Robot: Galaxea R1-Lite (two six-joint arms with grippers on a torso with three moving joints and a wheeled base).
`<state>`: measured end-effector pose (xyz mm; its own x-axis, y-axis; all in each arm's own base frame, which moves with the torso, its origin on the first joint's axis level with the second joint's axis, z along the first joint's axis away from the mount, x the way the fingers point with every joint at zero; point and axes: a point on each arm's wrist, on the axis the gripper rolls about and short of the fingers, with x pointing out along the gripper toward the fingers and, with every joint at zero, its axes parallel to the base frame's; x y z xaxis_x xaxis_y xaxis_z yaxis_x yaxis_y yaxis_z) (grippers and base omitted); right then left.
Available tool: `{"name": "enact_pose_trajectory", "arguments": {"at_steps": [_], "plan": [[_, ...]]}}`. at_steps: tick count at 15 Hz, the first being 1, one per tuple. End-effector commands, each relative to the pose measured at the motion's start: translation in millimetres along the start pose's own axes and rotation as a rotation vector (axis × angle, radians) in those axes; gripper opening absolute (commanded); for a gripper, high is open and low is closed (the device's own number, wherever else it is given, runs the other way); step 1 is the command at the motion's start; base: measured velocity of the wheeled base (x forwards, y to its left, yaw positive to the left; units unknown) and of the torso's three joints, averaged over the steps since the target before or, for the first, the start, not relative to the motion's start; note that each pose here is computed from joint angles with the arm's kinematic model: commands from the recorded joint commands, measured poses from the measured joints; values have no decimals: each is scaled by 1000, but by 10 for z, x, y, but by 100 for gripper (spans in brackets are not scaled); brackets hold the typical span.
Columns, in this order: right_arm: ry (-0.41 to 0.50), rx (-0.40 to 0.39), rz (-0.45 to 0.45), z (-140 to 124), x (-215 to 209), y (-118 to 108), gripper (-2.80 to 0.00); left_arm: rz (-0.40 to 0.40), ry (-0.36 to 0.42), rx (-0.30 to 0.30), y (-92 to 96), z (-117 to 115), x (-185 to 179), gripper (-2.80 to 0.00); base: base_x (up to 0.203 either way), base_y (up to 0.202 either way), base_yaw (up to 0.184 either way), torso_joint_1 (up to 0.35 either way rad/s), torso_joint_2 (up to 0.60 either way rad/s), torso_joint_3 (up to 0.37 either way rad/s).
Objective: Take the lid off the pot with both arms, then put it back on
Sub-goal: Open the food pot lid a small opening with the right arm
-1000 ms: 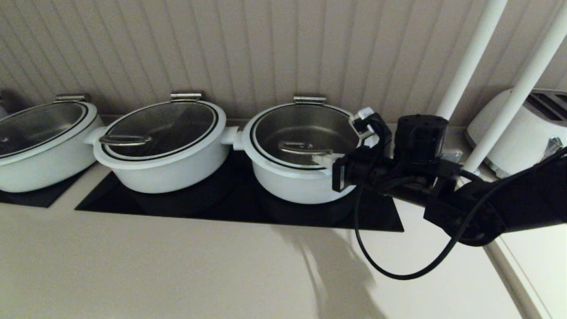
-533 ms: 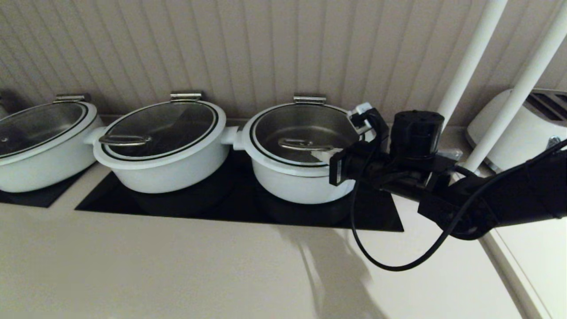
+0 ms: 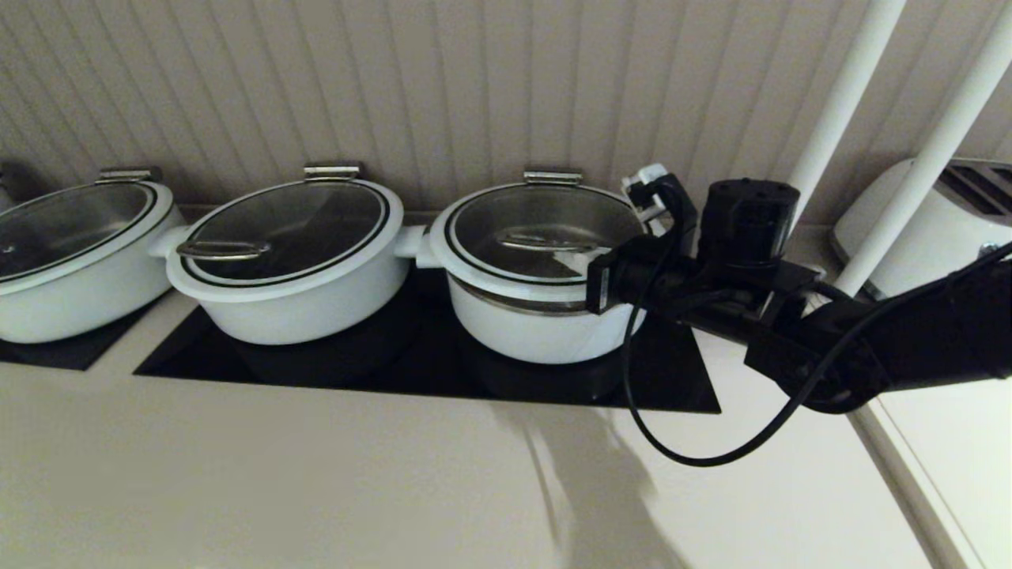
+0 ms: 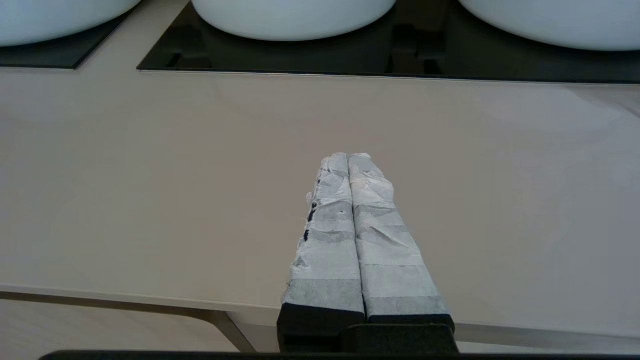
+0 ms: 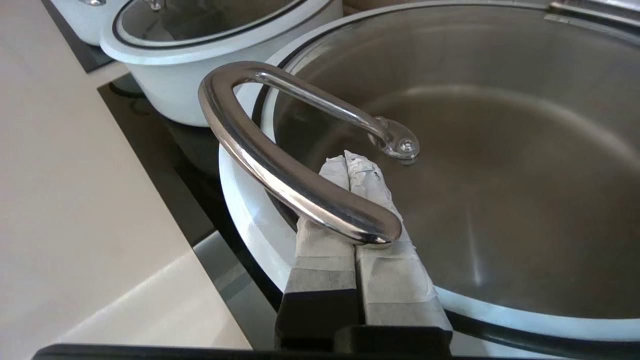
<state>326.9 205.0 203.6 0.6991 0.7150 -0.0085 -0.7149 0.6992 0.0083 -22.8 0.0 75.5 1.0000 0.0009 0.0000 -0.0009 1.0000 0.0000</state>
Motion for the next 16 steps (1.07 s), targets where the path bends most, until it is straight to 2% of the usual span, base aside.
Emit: {"name": "enact_pose_trajectory", "arguments": {"at_steps": [1,6,9,16], "plan": [[-14,-4,1,39,-9,-1,-280,1,0,0,0,0,0,-280,0,0,0,0,0,0],[-24,-6,-4,112,10,-26,-280,1,-2,5,0,1,0,-280,0,0,0,0,0,0],[-28,-7,-19,149,16,-87,-280,-9,-3,53,-2,6,-2,-280,0,0,0,0,0,0],[-32,-8,-26,159,5,-115,-280,-117,-61,74,-27,310,-64,-280,0,0,0,0,0,0]]}}
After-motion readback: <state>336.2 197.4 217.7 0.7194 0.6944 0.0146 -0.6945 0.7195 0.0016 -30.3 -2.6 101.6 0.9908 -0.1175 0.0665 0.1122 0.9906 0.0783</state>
